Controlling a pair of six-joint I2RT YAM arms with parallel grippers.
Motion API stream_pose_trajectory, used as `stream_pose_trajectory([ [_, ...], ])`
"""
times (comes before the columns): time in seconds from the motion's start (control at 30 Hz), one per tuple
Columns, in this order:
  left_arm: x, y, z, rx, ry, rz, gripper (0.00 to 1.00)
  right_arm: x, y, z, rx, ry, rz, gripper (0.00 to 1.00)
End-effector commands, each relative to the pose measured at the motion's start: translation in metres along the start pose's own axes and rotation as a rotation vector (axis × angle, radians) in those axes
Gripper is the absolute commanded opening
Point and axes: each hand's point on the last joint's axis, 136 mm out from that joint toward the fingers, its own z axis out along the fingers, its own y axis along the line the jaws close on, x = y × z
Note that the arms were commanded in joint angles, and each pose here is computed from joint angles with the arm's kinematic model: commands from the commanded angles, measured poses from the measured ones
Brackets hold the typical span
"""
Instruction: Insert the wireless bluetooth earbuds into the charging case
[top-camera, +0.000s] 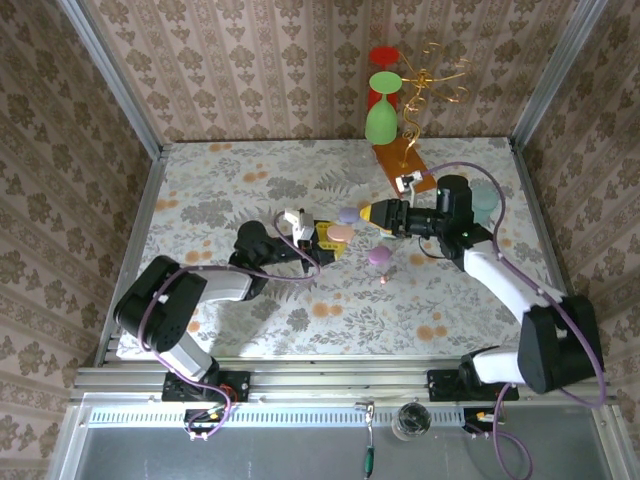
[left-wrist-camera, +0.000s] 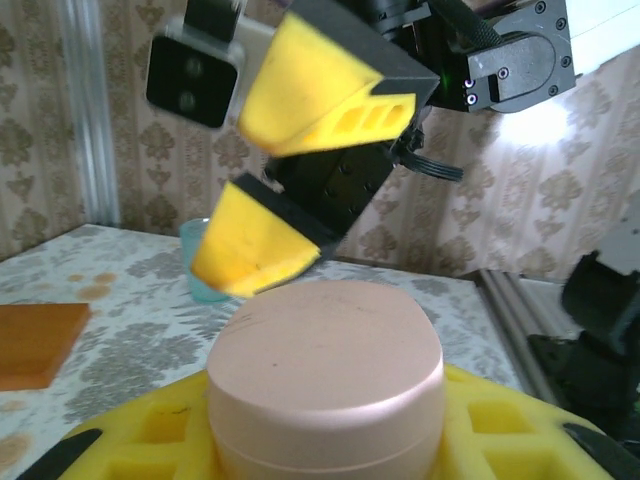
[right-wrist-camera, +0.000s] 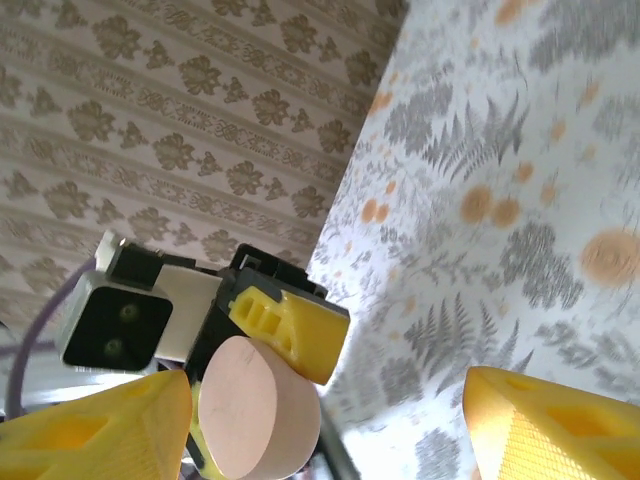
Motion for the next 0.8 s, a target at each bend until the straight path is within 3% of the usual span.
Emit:
stream_pose_trajectory([
  [0.0,-0.013,-0.025,-0.007,0.091,-0.013,-0.042,0.35,0.016,0.008,-0.006,0.085,0.017,-0.349,0.75],
  [0.13,-0.015,-0.032,-0.009,0.104,-0.015,-0.054,0.35,0.036,0.034,-0.002,0.094,0.032,-0.649,0.8],
  [0.27,-0.018,-0.036,-0.007,0.127,-0.014,-0.057,0.34,0.051,0.052,0.007,0.052,0.069,-0.771,0.81],
  [0.53,-0.024,-0.044,-0.003,0.161,-0.02,-0.037,0.34,0.059,0.048,0.02,0.052,0.109,-0.838,0.82],
  [0.77,-0.019,-0.052,-0.006,0.192,-0.01,0.012,0.34,0.023,0.036,0.013,0.189,-0.033,-0.753,0.78],
])
